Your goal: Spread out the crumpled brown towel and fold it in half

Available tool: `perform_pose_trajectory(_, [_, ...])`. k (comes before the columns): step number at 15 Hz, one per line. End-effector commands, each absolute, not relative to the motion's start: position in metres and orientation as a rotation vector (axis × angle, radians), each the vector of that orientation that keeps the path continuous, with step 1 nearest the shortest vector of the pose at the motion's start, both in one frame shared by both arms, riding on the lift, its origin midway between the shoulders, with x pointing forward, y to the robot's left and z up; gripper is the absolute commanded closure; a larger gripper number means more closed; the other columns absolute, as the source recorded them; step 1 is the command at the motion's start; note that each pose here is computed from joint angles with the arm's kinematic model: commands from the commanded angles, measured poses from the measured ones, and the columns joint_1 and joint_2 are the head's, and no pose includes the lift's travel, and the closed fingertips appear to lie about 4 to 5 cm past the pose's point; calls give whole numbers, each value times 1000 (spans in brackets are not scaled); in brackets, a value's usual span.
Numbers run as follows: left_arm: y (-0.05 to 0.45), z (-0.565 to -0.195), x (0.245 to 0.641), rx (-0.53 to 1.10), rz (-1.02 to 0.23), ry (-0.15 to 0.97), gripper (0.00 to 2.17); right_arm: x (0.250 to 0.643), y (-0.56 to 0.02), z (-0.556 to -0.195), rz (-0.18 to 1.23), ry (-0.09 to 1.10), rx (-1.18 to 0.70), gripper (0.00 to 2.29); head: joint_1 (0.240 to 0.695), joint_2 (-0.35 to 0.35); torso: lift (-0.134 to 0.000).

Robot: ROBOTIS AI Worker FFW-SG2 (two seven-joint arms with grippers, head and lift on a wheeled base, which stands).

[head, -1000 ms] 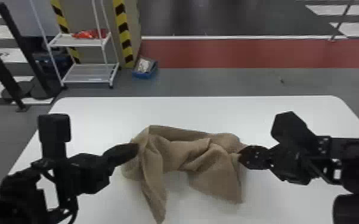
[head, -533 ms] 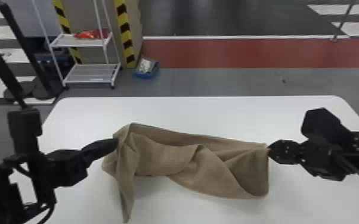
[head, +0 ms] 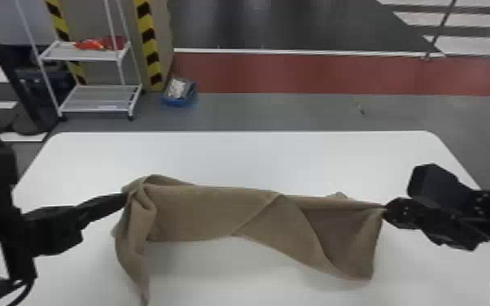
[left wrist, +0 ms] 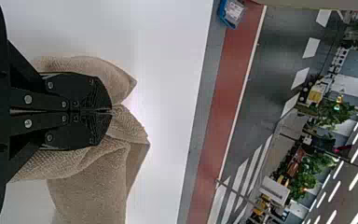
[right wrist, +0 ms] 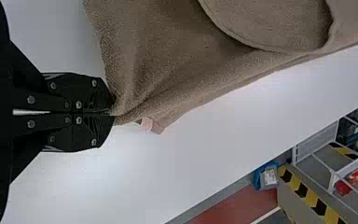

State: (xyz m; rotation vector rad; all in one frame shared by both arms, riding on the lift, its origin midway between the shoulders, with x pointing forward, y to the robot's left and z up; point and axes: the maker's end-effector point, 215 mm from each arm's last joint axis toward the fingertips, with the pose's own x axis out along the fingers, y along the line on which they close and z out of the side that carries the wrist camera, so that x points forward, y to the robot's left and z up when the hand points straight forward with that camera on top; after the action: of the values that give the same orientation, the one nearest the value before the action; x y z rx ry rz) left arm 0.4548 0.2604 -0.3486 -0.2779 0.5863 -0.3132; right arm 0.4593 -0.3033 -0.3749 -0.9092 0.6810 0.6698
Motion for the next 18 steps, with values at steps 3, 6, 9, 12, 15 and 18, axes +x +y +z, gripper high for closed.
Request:
perform_pose_trajectory(3, [257, -364, 463, -273, -324, 633, 2142, 465, -329, -403, 610, 741, -919, 232, 695, -64, -125])
perform_pose_trajectory(6, [244, -379, 469, -276, -350, 684, 1902, 465, -331, -401, 589, 726, -890, 6, 695, -92, -125])
perform_pose_trajectory(9, [243, -387, 471, -278, -330, 696, -2, 461, -338, -379, 561, 683, -880, 53, 695, -101, -125])
perform_pose_trajectory(12, [252, -382, 474, -278, -310, 677, 33, 458, -333, -361, 567, 625, -833, 73, 695, -110, -125])
perform_pose_trajectory(15, [263, -367, 475, -296, -298, 638, 33, 449, -275, -337, 657, 505, -691, 83, 695, -92, -125])
perform_pose_trajectory(18, [278, -361, 469, -311, -276, 624, 33, 431, -227, -347, 704, 562, -558, 110, 695, -9, -125])
